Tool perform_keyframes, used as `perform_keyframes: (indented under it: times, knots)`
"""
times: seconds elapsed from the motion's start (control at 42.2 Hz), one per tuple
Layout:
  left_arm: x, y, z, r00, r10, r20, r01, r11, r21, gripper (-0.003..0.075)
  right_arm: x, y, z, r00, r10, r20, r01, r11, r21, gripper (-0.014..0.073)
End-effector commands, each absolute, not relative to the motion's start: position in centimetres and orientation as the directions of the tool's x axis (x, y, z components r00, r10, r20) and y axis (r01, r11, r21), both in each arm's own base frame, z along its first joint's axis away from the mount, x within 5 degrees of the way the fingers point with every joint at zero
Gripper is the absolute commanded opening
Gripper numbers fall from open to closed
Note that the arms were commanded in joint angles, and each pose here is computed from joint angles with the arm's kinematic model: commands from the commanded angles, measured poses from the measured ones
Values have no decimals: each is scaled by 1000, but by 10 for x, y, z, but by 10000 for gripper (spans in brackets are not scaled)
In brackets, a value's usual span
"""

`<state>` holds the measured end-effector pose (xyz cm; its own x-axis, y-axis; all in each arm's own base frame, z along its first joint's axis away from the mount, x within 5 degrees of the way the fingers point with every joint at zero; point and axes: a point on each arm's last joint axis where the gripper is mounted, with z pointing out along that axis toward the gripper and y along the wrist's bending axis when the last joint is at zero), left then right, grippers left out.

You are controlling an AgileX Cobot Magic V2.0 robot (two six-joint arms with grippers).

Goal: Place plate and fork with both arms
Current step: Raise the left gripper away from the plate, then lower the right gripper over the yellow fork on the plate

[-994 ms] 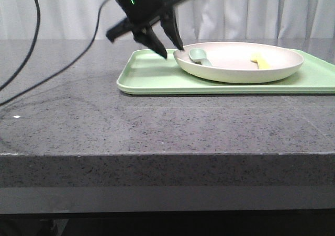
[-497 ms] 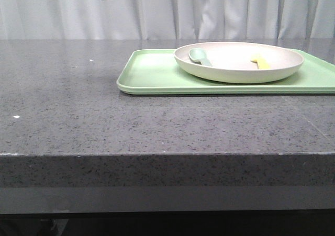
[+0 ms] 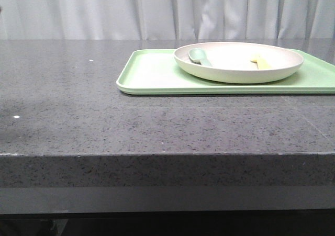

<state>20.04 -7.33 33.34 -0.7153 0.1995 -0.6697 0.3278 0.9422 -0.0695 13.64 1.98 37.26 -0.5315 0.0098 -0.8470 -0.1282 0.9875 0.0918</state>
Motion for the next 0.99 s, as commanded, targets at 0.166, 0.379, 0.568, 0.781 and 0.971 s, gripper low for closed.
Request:
perform_keyframes:
  times: [0.166, 0.379, 0.568, 0.781, 0.971]
  knots:
    - [161, -62, 330, -623, 213, -752, 426, 899, -98, 244, 193, 50, 390, -630, -103, -770, -263, 961, 87, 569]
    - [147, -65, 335, -560, 255, -788, 504, 860, -81, 244, 251, 73, 386, -724, -162, -670, -286, 955, 78, 569]
    - [145, -65, 335, -556, 254, -791, 505, 860, -79, 244, 300, 81, 384, -796, -127, -591, -214, 974, 79, 548]
    - [147, -64, 336, -550, 251, -797, 502, 862, -75, 243, 350, 79, 372, -855, -65, -514, -120, 990, 75, 466]
    - [147, -64, 336, -550, 251, -796, 502, 862, -75, 243, 381, 73, 364, -885, -2, -465, -49, 995, 90, 419]
